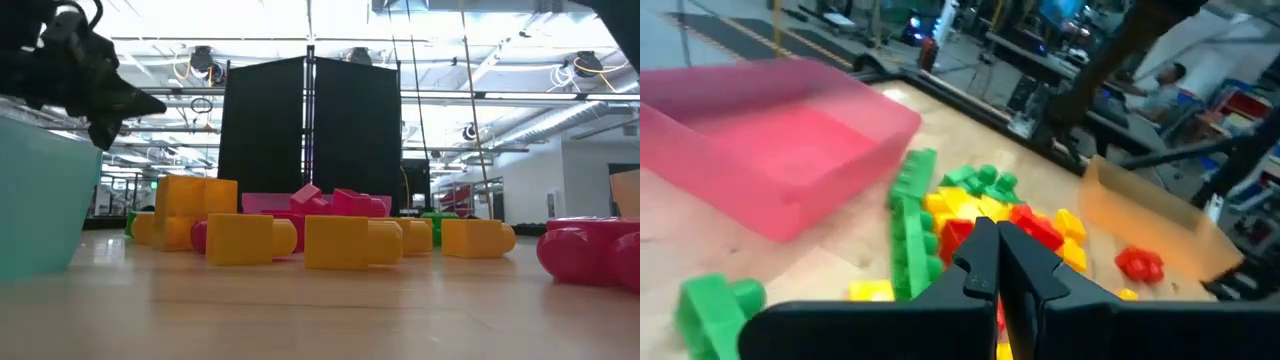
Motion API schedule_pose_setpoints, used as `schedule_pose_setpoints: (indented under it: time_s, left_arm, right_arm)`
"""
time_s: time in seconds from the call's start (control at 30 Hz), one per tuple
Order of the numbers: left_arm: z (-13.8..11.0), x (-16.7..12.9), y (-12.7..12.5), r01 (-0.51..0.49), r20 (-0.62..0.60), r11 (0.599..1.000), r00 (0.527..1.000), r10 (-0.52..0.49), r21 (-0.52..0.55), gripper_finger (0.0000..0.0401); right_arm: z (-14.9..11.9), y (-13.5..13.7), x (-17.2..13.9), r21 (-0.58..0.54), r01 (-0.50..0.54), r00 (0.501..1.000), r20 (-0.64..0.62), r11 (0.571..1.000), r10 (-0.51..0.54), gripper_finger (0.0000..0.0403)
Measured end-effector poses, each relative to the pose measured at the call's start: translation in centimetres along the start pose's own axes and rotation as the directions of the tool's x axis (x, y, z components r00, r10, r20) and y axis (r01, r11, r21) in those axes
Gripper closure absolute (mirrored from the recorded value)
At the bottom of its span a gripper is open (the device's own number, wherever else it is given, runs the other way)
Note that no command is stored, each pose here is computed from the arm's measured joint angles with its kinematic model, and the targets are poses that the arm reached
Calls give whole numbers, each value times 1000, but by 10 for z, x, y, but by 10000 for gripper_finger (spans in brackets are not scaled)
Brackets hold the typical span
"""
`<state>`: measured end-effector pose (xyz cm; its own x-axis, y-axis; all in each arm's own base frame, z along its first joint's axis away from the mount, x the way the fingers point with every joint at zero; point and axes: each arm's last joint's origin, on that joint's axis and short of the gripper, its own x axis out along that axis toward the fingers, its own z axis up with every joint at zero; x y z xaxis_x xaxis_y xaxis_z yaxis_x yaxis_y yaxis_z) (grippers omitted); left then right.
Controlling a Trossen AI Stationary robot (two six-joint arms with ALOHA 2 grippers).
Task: Sort blocks
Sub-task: Put the green game piece into the green bin
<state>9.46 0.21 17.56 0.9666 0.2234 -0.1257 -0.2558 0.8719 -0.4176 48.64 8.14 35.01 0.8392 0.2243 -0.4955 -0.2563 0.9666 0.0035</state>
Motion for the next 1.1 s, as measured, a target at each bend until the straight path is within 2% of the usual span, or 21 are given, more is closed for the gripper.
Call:
schedule_pose_setpoints:
  time_s: [0.1, 0.17, 0.27, 0.37, 0.5, 0.6, 0.73, 0.87, 1.1]
  left_arm:
    - [7, -6, 2, -140, -9, 989, 990, 139, -52, 397]
    - [10, -11, 4, -222, -30, 973, 975, 221, -53, 397]
    - [23, -21, 3, -305, -32, 950, 952, 303, -67, 397]
    - [30, -33, 5, -384, -79, 920, 923, 378, -84, 397]
    - [33, -40, 6, -425, -106, 895, 904, 414, -135, 397]
    - [29, -43, 9, -466, -149, 867, 883, 444, -176, 397]
    - [23, -46, 13, -520, -202, 821, 853, 481, -236, 397]
    - [24, -46, 13, -518, -199, 815, 854, 480, -259, 397]
    - [24, -46, 13, -520, -200, 814, 853, 482, -257, 397]
  right_arm:
    - [2, -22, -41, -70, 181, 974, -123, 981, -189, 122]
    - [-1, -38, -63, -74, 249, 943, -207, 966, -259, 122]
    - [-14, -60, -83, -67, 284, 891, -351, 956, -289, 122]
    - [-29, -82, -88, -76, 293, 833, -469, 953, -294, 122]
    - [-44, -110, -71, -107, 276, 817, -496, 955, -292, 122]
    - [-58, -124, -48, -100, 229, 822, -513, 968, -248, 122]
    - [-85, -136, -15, -141, 161, 788, -578, 977, -214, 122]
    - [-112, -147, 14, -175, 106, 750, -632, 979, -194, 122]
    - [-136, -159, 37, -193, 11, 751, -647, 981, -136, 122]
